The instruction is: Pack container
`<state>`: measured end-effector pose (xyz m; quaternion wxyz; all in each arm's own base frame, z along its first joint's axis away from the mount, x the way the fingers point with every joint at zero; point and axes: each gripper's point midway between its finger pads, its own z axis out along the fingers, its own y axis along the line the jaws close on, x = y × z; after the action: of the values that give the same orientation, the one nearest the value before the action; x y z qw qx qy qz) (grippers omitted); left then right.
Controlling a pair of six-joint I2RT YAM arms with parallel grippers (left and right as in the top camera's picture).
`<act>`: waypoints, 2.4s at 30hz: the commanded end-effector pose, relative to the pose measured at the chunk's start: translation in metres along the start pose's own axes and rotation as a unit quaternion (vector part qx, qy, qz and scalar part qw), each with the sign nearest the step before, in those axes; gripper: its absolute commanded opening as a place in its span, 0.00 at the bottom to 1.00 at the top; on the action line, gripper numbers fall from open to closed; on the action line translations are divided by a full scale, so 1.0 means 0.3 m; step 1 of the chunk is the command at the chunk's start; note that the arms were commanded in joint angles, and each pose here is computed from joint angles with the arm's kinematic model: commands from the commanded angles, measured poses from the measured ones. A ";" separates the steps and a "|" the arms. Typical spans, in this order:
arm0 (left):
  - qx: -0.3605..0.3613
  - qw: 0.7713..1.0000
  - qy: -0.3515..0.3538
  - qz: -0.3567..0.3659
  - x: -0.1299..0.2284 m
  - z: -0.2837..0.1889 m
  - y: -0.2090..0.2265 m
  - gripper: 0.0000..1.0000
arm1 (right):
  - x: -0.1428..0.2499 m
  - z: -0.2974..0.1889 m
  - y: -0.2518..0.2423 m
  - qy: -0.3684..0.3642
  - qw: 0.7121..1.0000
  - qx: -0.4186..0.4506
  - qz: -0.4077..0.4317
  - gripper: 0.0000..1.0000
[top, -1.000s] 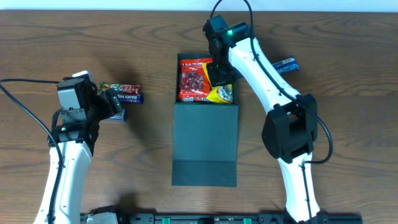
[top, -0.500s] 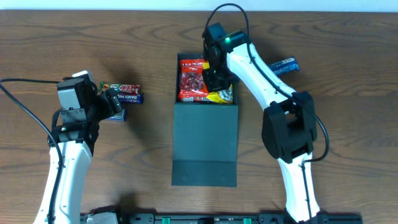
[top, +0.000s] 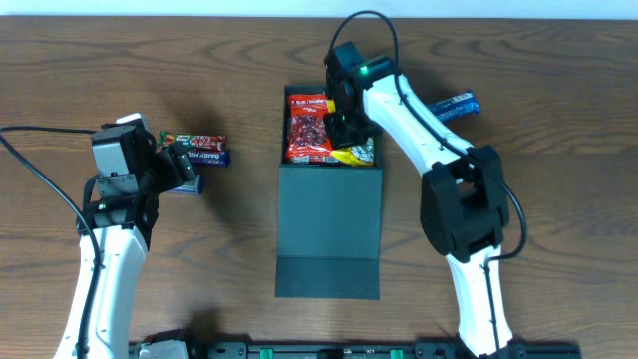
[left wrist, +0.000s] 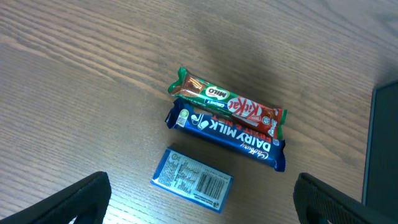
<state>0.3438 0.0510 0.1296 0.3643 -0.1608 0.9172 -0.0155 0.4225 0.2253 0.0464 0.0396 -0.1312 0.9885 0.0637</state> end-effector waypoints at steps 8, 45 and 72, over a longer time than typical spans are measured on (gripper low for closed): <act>0.002 1.000 -0.012 -0.002 -0.038 -0.010 -0.006 0.95 | -0.128 -0.159 -0.038 -0.083 0.996 0.019 0.004 0.02; 0.002 1.000 -0.012 -0.002 -0.038 -0.010 -0.006 0.95 | -0.186 -0.245 -0.014 -0.170 0.985 -0.011 -0.003 0.01; 0.004 1.000 -0.023 -0.002 -0.057 -0.011 -0.010 0.95 | 0.148 0.136 -0.031 0.016 0.999 -0.019 -0.035 0.02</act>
<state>0.3478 0.0516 0.1332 0.3746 -0.1599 0.9132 -0.0158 0.4004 0.2115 0.0343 0.0667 -0.1575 0.9810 0.0910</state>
